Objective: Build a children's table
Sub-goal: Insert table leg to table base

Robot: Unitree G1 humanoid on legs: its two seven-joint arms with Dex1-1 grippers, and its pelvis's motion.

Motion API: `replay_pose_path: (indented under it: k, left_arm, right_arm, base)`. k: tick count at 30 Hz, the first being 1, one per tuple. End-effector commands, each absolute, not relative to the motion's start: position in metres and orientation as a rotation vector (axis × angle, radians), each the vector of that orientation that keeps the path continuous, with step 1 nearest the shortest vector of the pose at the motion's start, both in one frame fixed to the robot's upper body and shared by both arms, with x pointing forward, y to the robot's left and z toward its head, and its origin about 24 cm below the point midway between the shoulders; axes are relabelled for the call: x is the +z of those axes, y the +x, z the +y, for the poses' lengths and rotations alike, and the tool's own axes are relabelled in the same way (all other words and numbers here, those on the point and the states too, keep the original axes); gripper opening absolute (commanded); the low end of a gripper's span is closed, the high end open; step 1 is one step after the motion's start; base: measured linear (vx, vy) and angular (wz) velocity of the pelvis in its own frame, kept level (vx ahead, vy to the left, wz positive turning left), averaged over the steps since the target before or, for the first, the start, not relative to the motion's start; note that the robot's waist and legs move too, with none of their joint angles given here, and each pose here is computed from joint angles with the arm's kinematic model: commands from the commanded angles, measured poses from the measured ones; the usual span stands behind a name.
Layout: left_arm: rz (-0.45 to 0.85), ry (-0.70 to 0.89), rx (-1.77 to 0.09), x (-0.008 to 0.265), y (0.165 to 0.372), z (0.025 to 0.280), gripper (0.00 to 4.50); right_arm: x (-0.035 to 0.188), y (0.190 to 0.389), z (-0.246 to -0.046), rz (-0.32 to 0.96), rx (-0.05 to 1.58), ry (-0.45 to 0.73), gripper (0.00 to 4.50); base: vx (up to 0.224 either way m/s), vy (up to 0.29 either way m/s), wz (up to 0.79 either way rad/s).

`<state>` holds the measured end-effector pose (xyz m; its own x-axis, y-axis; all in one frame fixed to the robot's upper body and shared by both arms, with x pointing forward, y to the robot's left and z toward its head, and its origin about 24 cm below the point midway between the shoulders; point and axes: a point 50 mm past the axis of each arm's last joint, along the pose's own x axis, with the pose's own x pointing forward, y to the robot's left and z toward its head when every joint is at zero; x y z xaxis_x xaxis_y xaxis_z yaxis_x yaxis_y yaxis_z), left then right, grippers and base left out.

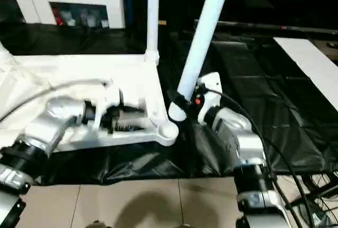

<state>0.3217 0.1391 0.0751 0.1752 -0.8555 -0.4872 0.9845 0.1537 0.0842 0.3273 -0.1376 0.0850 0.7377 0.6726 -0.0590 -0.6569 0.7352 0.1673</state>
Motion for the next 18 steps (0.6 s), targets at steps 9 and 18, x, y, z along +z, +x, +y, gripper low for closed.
replay_pose_path:
  k: [9, 18]
  left_arm:
    - [0.519, 0.556, -1.243, 0.058, 0.324, 0.153, 2.03]
    - [0.522, 0.497, -1.191, 0.063, 0.325, 0.15, 1.29]
  right_arm:
    - [0.087, 0.325, -0.125, 0.081, 0.729, 0.106, 1.89]
    - [0.086, 0.325, -0.121, 0.077, 0.718, 0.105, 1.89]
  base:
    - [0.0, 0.0, 0.0]
    - [0.0, 0.0, 0.0]
